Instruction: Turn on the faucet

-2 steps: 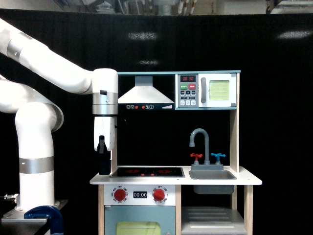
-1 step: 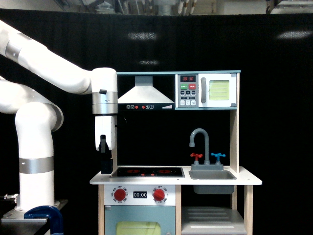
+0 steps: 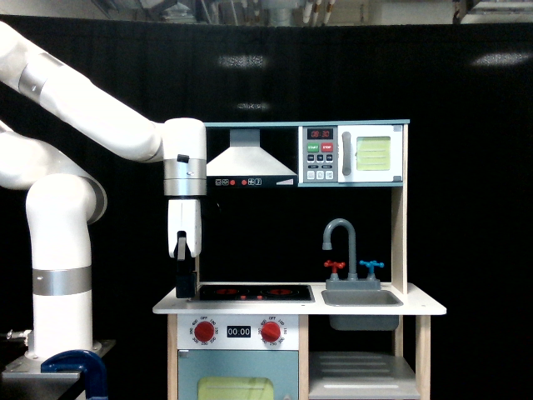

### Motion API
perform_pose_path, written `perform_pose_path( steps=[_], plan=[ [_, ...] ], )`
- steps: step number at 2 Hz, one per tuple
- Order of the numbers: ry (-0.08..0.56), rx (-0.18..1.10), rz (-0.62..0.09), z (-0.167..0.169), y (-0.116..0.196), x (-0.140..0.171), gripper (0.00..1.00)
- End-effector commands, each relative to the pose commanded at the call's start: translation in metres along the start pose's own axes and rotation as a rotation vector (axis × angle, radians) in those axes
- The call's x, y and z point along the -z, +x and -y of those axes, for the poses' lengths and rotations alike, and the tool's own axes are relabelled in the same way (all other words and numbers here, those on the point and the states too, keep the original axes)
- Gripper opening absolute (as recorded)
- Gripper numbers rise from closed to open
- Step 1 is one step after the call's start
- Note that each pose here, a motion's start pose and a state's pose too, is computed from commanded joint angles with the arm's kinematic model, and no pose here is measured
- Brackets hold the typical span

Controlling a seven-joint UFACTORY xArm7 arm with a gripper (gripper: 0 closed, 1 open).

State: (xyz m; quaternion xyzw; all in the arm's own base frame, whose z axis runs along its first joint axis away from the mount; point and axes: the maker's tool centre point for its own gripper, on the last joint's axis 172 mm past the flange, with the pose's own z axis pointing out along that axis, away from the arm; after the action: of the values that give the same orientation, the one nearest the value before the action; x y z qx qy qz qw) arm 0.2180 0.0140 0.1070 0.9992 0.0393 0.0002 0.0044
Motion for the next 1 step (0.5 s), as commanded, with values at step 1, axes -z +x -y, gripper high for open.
perform_pose_path(
  steps=[1],
  plan=[
    [0.001, 0.052, -0.053, -0.0013, 0.0039, 0.003, 1.0]
  ],
)
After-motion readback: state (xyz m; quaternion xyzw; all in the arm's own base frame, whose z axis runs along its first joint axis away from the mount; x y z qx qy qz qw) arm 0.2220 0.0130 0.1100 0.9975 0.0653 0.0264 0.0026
